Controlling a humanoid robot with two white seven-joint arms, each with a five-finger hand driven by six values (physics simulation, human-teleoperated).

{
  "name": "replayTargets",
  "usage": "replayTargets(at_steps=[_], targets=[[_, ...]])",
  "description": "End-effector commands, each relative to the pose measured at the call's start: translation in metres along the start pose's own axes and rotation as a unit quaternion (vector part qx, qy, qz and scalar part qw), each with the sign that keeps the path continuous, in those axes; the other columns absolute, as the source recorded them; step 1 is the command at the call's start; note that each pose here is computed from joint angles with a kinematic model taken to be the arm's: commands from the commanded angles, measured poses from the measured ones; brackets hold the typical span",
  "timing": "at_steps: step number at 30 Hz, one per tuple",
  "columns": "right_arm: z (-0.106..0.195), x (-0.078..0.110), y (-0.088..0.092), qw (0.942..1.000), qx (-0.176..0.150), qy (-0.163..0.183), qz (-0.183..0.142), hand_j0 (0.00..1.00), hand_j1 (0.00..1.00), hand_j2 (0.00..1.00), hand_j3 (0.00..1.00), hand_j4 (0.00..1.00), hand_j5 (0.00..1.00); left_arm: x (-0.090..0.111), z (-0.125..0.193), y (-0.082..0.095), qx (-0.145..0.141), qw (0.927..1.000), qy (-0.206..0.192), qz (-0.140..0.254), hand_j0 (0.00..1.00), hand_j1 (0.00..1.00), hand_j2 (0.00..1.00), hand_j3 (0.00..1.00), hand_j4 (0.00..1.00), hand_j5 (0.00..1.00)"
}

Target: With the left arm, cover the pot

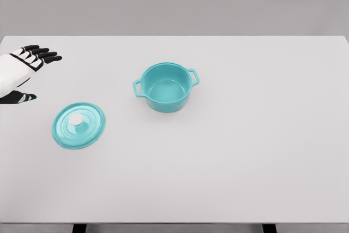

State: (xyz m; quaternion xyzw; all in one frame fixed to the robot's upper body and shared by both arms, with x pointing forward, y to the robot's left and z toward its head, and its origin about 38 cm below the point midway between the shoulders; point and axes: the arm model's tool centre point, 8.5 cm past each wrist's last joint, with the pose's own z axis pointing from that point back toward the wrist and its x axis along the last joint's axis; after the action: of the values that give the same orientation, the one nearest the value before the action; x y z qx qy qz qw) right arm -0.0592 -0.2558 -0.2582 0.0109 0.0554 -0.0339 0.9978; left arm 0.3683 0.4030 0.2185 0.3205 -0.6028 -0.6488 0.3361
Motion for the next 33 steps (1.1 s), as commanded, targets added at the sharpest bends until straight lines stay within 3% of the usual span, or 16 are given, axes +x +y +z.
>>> replayTargets(at_steps=[1,6,12,14,19,24,33], targets=[[0.0,0.0,0.0,1.0,0.0,0.0,0.0,1.0,1.0,1.0,1.0,1.0,1.0,0.0,0.0,0.001,0.002,1.0,-0.001,0.002,1.0,1.0,1.0,1.0,1.0,1.0],[0.0,0.0,0.0,1.0,0.0,0.0,0.0,1.0,1.0,1.0,1.0,1.0,1.0,-0.005,0.003,0.01,-0.002,0.9999,0.001,-0.011,1.0,1.0,1.0,1.0,1.0,1.0],[0.0,0.0,0.0,1.0,0.0,0.0,0.0,1.0,1.0,1.0,1.0,1.0,1.0,0.01,-0.001,0.009,-0.068,0.9958,-0.044,-0.042,1.0,1.0,1.0,1.0,1.0,1.0],[0.0,0.0,0.0,1.0,0.0,0.0,0.0,1.0,1.0,1.0,1.0,1.0,1.0,0.015,-0.001,0.012,-0.076,0.9944,-0.062,-0.038,1.0,1.0,1.0,1.0,1.0,1.0],[0.0,0.0,0.0,1.0,0.0,0.0,-0.001,1.0,1.0,1.0,1.0,1.0,1.0,0.022,0.003,0.029,-0.101,0.989,-0.09,-0.06,0.88,0.88,0.88,0.88,0.88,0.88],[0.0,0.0,0.0,1.0,0.0,0.0,0.0,1.0,1.0,1.0,1.0,1.0,1.0,0.037,-0.01,0.014,-0.108,0.9862,-0.119,-0.041,0.88,0.88,0.88,0.88,0.88,0.88],[0.0,0.0,0.0,1.0,0.0,0.0,0.0,1.0,1.0,1.0,1.0,1.0,1.0,0.047,-0.014,-0.003,-0.118,0.9839,-0.133,-0.023,0.82,0.82,0.82,0.82,0.82,0.82]])
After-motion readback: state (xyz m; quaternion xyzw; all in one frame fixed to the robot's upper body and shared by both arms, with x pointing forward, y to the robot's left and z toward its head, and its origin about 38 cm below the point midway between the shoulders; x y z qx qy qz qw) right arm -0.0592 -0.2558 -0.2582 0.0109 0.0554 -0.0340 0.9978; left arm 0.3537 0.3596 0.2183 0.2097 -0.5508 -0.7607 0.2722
